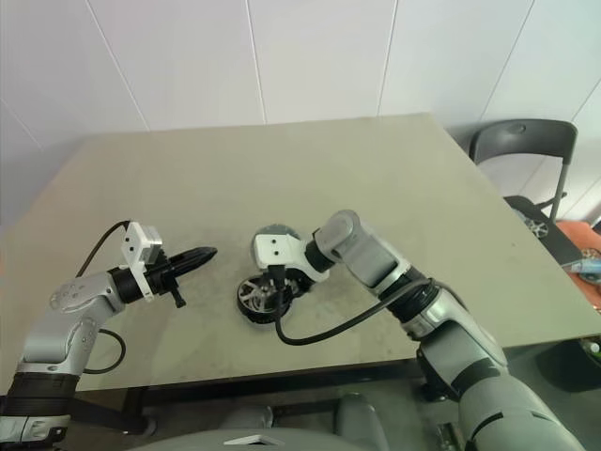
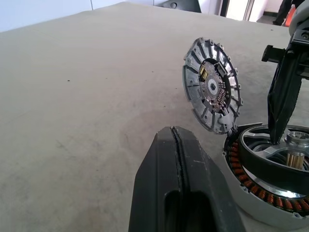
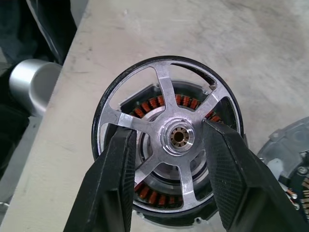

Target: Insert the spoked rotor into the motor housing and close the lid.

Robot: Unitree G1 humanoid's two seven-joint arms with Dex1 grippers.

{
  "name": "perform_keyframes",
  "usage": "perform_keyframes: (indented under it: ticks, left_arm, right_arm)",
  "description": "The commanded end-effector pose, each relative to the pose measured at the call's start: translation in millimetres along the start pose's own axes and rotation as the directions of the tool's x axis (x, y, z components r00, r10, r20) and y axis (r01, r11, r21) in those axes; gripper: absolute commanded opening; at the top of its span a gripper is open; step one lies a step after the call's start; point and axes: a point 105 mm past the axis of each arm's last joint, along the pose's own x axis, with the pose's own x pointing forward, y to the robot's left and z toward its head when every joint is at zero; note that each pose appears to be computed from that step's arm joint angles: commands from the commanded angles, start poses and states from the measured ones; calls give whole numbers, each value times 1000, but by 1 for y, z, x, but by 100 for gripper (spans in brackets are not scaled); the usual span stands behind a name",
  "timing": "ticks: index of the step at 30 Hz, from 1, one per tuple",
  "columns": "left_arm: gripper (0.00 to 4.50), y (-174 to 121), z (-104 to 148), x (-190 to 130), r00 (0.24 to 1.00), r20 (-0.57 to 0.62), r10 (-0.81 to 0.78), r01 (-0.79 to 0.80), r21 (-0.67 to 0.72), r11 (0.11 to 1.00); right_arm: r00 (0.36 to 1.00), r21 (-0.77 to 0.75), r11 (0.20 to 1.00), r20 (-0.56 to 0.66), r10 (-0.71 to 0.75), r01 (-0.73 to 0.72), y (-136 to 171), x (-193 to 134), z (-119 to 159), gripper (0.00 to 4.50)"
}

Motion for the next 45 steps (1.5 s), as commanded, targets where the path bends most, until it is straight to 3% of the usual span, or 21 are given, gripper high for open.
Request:
perform_keyframes:
  ticks: [1, 24, 31, 35, 39, 43, 45]
  left_arm:
    - [0, 0, 7, 3, 1000, 19, -11, 10, 34, 999]
    - [0, 0, 4, 3, 1000, 18, -9, 9, 30, 1000]
    - [0, 0, 4, 3, 1000, 16, -5, 5, 30, 1000]
    - [0, 1, 4, 2, 1000, 14, -4, 4, 31, 1000]
    - [0, 1, 4, 3, 1000, 13, -4, 4, 31, 1000]
    - [0, 1, 4, 3, 1000, 13, -6, 6, 31, 1000]
    - [0, 1, 4, 3, 1000, 13, -7, 7, 30, 1000]
  right_arm:
    - [999, -63, 997, -12, -52, 51, -8, -7, 7, 174]
    - [997, -121, 991, -40, -60, 54, -5, -9, 7, 174]
    - [1000, -103, 995, 5, -14, 15, 1, -10, 15, 407]
    - [1000, -94, 996, 22, -8, 10, 2, -11, 16, 407]
    - [990, -52, 998, 140, -20, 27, -3, -19, 34, 407]
    - [981, -7, 1000, 194, -21, 23, -3, -23, 39, 315]
    - [977, 51, 997, 202, -66, 56, -10, -18, 30, 243]
